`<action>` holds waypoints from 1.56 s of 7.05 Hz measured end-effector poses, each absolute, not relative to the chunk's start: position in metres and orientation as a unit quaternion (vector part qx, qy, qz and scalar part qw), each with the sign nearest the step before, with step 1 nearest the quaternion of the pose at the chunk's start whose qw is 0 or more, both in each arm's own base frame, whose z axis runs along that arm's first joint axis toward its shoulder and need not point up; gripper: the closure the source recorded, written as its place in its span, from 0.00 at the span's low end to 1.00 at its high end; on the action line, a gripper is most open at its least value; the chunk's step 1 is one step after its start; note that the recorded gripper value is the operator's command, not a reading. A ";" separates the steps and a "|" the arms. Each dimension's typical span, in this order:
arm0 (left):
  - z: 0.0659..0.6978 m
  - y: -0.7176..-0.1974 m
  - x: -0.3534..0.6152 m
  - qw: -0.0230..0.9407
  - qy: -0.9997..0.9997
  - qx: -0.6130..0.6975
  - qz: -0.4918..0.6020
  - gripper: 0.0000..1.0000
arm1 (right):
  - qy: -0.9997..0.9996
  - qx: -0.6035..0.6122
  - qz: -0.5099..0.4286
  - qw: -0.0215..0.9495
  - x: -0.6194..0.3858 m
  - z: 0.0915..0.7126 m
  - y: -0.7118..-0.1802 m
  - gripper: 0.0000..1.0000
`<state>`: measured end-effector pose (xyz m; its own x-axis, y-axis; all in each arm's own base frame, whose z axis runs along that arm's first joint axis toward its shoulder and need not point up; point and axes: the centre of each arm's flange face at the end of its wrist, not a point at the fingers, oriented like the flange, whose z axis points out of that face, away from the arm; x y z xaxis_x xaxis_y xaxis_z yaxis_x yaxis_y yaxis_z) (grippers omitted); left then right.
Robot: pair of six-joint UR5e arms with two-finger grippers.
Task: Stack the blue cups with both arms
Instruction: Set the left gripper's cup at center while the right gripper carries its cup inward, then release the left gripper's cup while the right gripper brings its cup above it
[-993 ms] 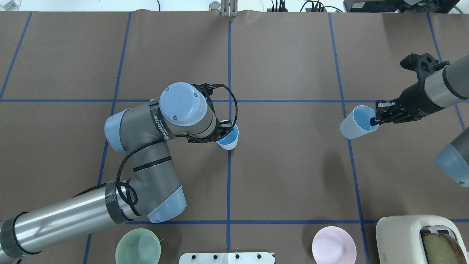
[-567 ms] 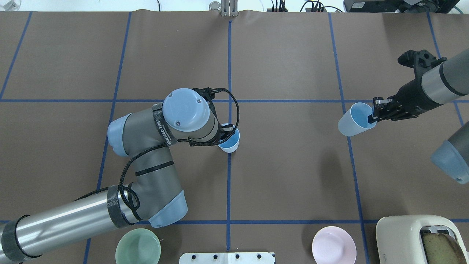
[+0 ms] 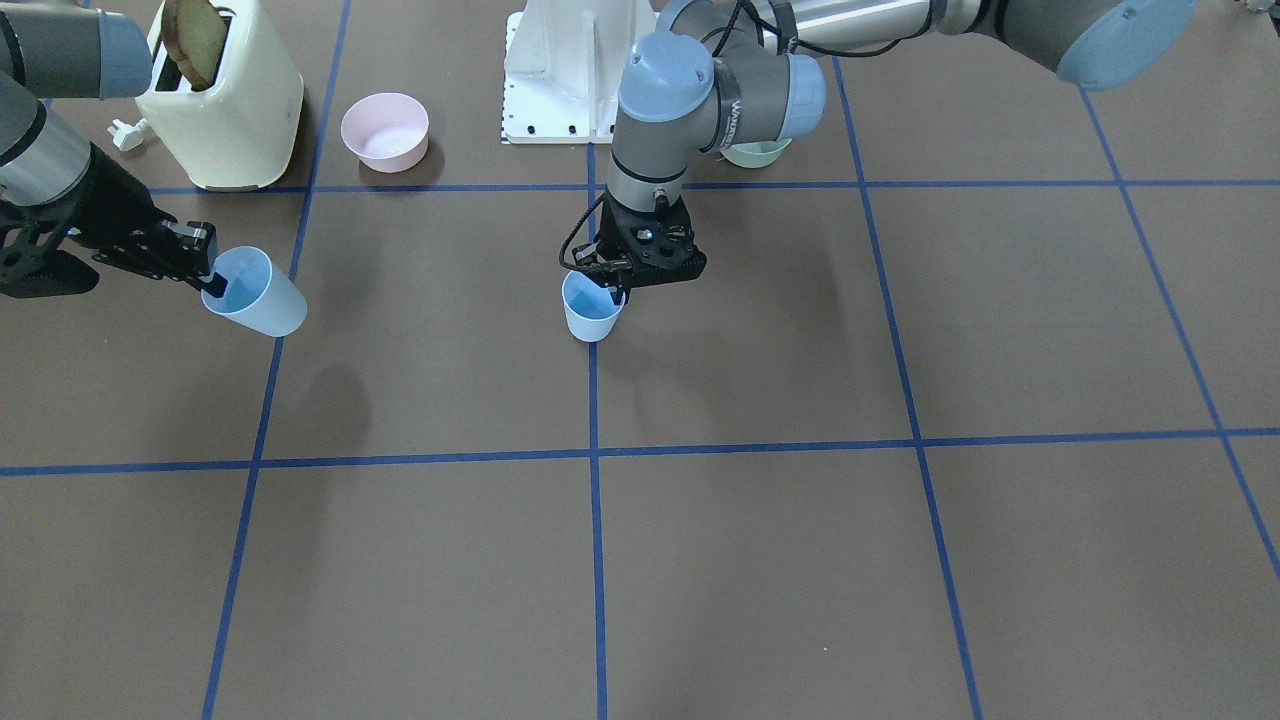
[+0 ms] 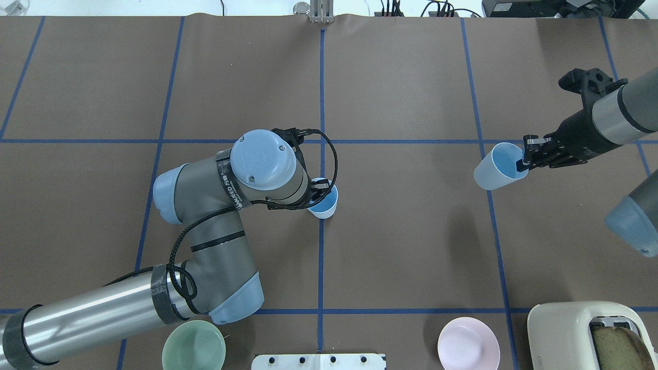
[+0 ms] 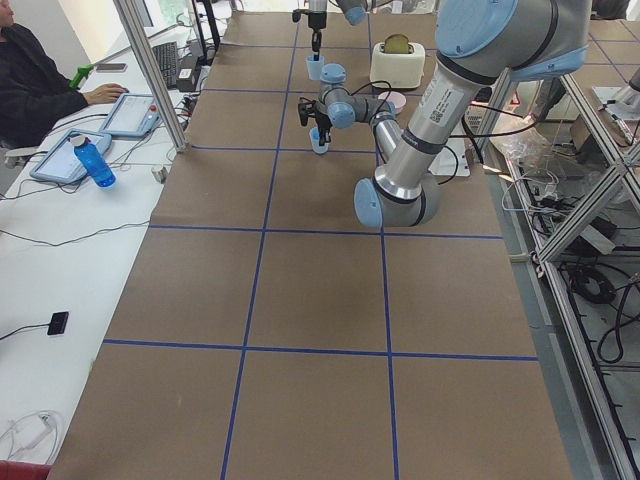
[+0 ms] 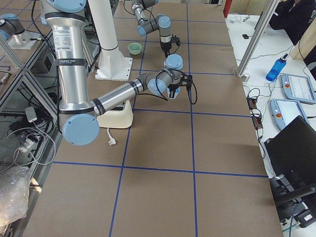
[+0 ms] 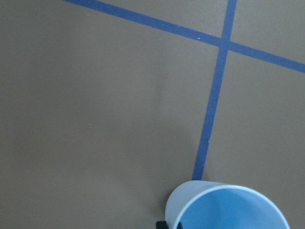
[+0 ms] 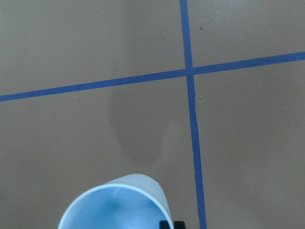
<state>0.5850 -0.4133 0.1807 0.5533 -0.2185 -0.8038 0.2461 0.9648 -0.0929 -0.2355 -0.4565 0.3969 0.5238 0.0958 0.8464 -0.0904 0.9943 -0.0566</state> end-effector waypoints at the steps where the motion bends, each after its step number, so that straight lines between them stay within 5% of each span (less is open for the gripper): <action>1: 0.181 -0.413 0.585 0.881 0.454 0.015 -0.131 0.54 | -0.485 -0.003 0.054 0.873 -0.234 0.397 -0.457 1.00; 2: 0.181 -0.413 0.585 0.880 0.456 0.015 -0.131 0.33 | -0.485 -0.002 0.056 0.873 -0.233 0.397 -0.457 1.00; 5: 0.170 -0.411 0.574 0.874 0.469 0.020 -0.125 0.03 | -0.489 -0.004 0.057 0.870 -0.233 0.383 -0.464 1.00; 11: 0.240 -0.488 0.360 0.870 0.488 0.062 -0.029 0.03 | -0.479 -0.017 0.098 0.872 -0.337 0.230 -0.477 1.00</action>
<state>0.3604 -0.4877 0.2401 0.5213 0.0109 -0.8533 0.1101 0.9907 0.0800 -0.3375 -0.4773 0.2303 0.5224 0.1876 0.8318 -0.1556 0.9801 -0.1233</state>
